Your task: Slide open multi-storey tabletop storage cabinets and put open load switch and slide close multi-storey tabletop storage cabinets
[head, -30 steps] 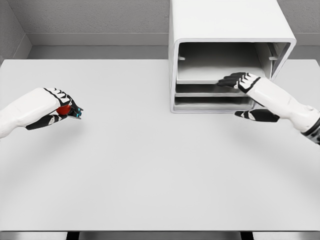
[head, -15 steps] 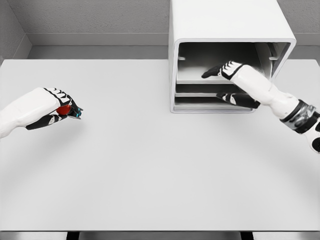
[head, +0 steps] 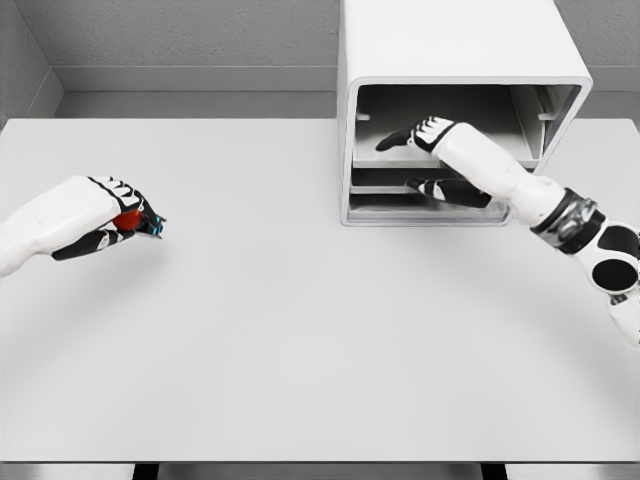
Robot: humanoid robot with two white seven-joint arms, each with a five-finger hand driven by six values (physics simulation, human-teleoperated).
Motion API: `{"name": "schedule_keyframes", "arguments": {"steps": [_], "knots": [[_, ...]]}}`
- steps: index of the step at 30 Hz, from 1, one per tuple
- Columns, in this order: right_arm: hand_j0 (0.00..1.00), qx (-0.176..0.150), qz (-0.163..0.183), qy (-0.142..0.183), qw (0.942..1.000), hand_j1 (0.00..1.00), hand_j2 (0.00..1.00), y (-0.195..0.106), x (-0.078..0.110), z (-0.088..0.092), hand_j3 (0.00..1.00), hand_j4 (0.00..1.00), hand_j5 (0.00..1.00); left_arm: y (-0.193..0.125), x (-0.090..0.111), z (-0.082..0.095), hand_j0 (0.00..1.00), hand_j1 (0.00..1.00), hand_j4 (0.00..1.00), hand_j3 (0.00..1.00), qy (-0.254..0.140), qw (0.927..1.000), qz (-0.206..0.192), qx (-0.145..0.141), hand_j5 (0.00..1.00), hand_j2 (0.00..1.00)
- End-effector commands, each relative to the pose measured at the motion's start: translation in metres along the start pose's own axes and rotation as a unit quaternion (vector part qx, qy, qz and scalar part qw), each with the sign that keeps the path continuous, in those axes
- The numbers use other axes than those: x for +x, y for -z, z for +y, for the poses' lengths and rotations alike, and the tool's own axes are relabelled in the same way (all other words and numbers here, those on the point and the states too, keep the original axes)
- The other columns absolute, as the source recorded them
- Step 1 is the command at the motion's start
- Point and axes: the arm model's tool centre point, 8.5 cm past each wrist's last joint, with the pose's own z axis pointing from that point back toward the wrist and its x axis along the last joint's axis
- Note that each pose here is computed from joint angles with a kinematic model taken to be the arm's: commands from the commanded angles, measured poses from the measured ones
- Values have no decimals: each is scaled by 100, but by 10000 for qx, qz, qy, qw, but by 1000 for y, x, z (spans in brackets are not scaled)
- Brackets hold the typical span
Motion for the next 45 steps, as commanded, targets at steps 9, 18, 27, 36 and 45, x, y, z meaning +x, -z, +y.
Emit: {"name": "schedule_keyframes", "arguments": {"steps": [9, 18, 27, 36, 45], "knots": [[73, 183, 285, 171, 9993, 73, 73, -3, -18, 18, 73, 73, 73, 0, 0, 0, 51, 51, 51, 51, -34, 10000, 0, 18, 51, 51], [75, 327, 321, 176, 9988, 75, 75, -11, -17, 27, 75, 75, 75, 0, 0, 0, 51, 51, 51, 51, -34, 10000, 0, 18, 51, 51], [77, 429, 244, 83, 9987, 77, 77, -25, -7, 24, 77, 77, 77, 0, 0, 0, 51, 51, 51, 51, -34, 10000, 0, 18, 51, 51], [77, 539, 102, 15, 9985, 77, 77, -40, 9, 20, 77, 77, 77, 0, 0, 0, 51, 51, 51, 51, -39, 10000, -3, 22, 51, 51], [77, 636, 76, -48, 9979, 77, 77, -55, 18, 17, 77, 77, 77, 0, 0, 0, 51, 51, 51, 51, -49, 10000, -11, 31, 51, 51]]}}
